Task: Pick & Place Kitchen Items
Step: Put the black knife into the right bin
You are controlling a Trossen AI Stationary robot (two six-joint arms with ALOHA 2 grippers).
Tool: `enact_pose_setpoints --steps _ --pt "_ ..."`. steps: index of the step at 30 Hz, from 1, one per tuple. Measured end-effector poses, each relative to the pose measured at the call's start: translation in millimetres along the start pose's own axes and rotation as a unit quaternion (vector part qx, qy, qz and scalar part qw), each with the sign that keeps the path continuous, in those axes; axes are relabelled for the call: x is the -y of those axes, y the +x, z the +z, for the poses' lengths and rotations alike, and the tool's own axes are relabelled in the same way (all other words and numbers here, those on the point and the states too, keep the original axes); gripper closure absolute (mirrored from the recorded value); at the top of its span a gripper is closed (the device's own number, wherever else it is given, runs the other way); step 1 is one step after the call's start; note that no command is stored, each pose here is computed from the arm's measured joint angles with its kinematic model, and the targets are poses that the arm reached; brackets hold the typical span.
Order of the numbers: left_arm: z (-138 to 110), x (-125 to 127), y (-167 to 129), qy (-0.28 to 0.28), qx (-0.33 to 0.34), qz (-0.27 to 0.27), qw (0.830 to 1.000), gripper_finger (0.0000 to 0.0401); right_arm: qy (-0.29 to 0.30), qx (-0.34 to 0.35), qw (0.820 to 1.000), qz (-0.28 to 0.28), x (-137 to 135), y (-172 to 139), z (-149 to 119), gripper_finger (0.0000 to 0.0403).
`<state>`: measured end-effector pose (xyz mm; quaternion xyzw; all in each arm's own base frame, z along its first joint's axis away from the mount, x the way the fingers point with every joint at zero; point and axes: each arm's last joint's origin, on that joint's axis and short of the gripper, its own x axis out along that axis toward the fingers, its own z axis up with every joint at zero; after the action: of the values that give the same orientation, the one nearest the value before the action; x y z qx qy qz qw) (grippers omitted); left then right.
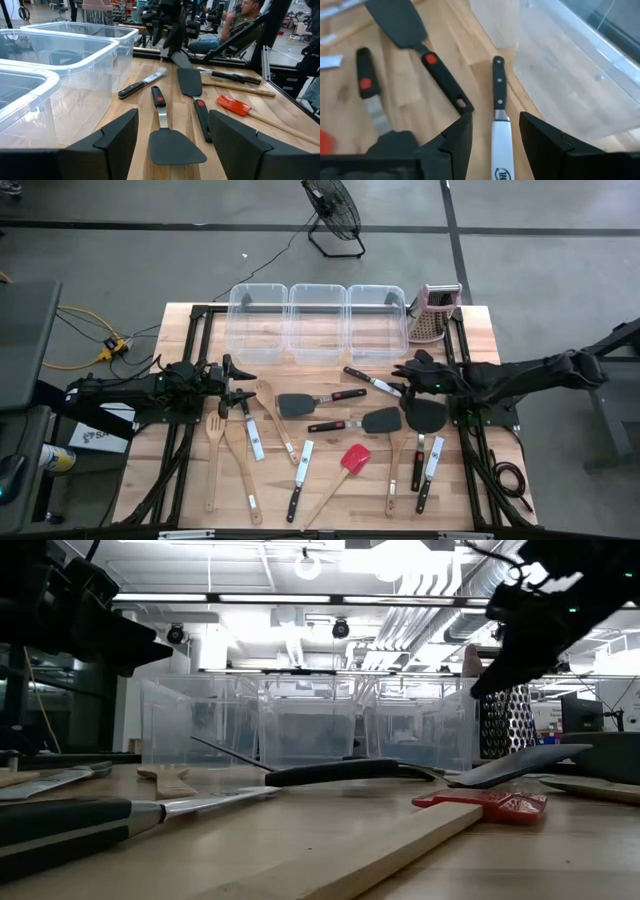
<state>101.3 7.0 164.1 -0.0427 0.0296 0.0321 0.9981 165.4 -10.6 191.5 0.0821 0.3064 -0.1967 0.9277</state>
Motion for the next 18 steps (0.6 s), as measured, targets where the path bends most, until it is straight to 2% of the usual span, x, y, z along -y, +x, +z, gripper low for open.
enact_pose_setpoints --steps 5,13,18 --pt "0.0 0.0 0.0 0.0 0.0 0.0 1.0 0.0162 -0.008 -0.039 0.999 -0.005 -5.1 18.5 13.7 0.0247" --pt "0.0 0.0 0.0 0.0 0.0 0.0 1.0 0.0162 -0.052 -0.097 0.994 -0.012 -12.6 45.5 15.1 0.0245" --pt "0.0 0.0 0.0 0.0 0.0 0.0 1.0 0.0162 -0.054 -0.1 0.993 -0.026 -13.2 55.8 14.3 0.0216"
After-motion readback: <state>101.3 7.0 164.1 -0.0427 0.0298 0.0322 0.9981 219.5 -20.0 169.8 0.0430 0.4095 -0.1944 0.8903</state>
